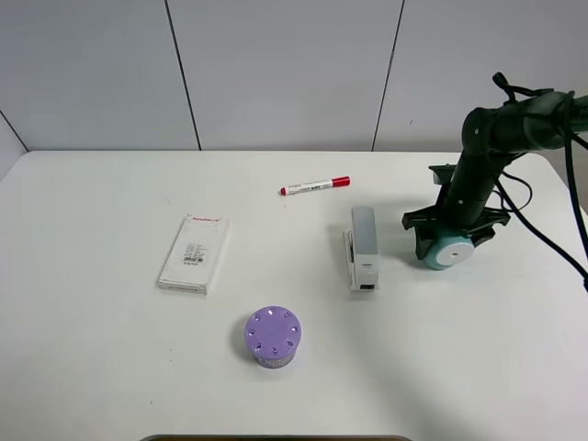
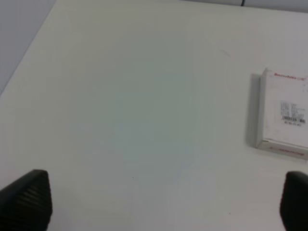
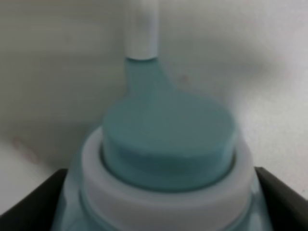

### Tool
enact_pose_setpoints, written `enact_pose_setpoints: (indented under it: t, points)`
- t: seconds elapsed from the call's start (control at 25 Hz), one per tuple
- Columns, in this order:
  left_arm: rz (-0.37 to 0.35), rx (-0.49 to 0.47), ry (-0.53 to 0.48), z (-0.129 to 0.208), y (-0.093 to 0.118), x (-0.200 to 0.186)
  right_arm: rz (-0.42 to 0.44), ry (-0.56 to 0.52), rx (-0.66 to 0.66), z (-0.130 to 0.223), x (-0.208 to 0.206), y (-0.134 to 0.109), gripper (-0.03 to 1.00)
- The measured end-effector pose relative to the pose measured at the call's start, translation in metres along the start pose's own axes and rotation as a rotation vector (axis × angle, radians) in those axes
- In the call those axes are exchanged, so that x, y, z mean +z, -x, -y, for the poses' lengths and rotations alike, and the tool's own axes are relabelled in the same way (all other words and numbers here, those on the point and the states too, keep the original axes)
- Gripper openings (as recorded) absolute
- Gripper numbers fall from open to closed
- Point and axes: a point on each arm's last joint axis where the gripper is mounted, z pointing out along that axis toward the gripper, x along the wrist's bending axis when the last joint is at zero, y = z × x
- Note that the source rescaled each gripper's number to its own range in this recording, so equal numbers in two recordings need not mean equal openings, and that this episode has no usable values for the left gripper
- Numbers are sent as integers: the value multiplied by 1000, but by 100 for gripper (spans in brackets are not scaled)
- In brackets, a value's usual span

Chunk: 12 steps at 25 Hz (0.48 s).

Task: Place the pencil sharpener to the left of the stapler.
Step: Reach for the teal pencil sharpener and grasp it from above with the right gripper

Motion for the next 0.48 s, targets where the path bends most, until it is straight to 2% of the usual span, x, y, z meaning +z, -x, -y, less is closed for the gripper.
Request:
enact_pose_setpoints:
  t: [0.48]
  points:
    - [0, 0, 0, 0, 0, 0, 0, -3, 0, 0, 0, 0, 1]
